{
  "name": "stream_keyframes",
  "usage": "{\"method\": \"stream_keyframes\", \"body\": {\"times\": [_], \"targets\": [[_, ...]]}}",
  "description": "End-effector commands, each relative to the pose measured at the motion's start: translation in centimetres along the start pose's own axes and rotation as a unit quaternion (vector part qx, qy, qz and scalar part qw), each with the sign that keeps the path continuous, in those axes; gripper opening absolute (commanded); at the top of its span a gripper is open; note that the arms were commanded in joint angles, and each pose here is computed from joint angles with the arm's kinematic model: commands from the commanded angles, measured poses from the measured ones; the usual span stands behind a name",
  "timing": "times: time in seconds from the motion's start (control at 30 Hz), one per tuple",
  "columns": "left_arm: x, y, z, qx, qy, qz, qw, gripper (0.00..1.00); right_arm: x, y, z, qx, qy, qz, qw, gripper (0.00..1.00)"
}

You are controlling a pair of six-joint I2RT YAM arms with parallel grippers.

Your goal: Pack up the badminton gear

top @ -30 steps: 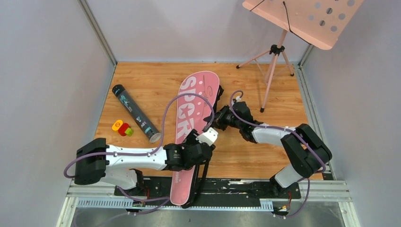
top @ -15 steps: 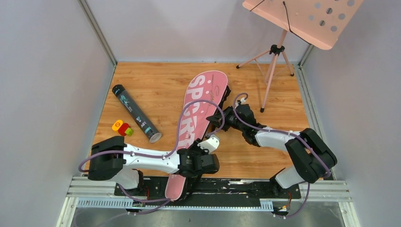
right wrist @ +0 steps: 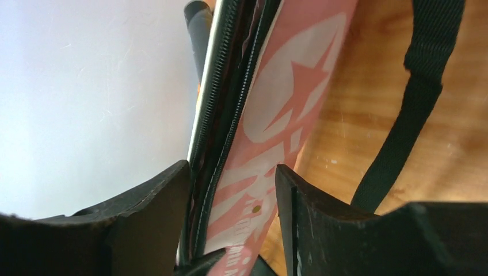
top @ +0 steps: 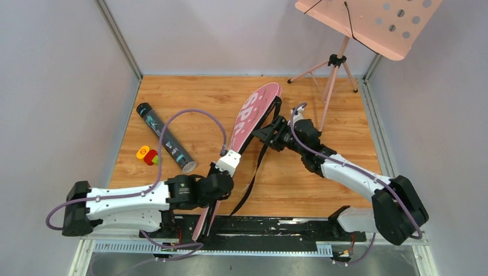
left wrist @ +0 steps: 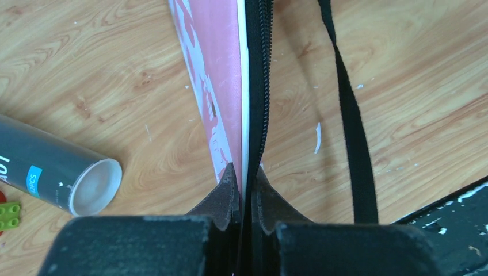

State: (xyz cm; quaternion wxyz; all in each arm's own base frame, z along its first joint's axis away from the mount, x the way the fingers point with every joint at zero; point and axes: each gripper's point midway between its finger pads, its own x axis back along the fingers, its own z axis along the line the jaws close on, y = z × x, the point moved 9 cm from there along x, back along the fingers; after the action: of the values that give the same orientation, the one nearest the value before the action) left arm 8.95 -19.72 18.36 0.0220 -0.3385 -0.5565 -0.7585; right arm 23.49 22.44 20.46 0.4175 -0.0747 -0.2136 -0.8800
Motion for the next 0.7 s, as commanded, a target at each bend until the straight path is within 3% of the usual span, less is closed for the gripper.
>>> {"method": "stream_keyframes", "body": {"times": [0.0, 0.33, 0.53, 0.67], "targets": [[1.5, 2.5, 1.1, 0.049, -0.041, -0.064, 0.996, 0.00, 1.8, 2.1, 2.1, 0.148, 0.000, -0.062, 0.987, 0.57], [3.1, 3.9, 1.3, 0.032, -0.074, -0.047, 0.996, 0.00, 4.4, 4.5, 2.7, 0.373, -0.002, -0.084, 0.924, 0.47], [3.2, 4.3, 0.8, 0.033, -0.086, -0.043, 0.995, 0.00, 5.7, 6.9, 1.0, 0.375, -0.072, -0.076, 0.921, 0.42], [3.4, 4.5, 0.9, 0.037, -0.092, -0.043, 0.994, 0.00, 7.2, 8.2, -0.1, 0.370, -0.057, -0.067, 0.925, 0.42]]}}
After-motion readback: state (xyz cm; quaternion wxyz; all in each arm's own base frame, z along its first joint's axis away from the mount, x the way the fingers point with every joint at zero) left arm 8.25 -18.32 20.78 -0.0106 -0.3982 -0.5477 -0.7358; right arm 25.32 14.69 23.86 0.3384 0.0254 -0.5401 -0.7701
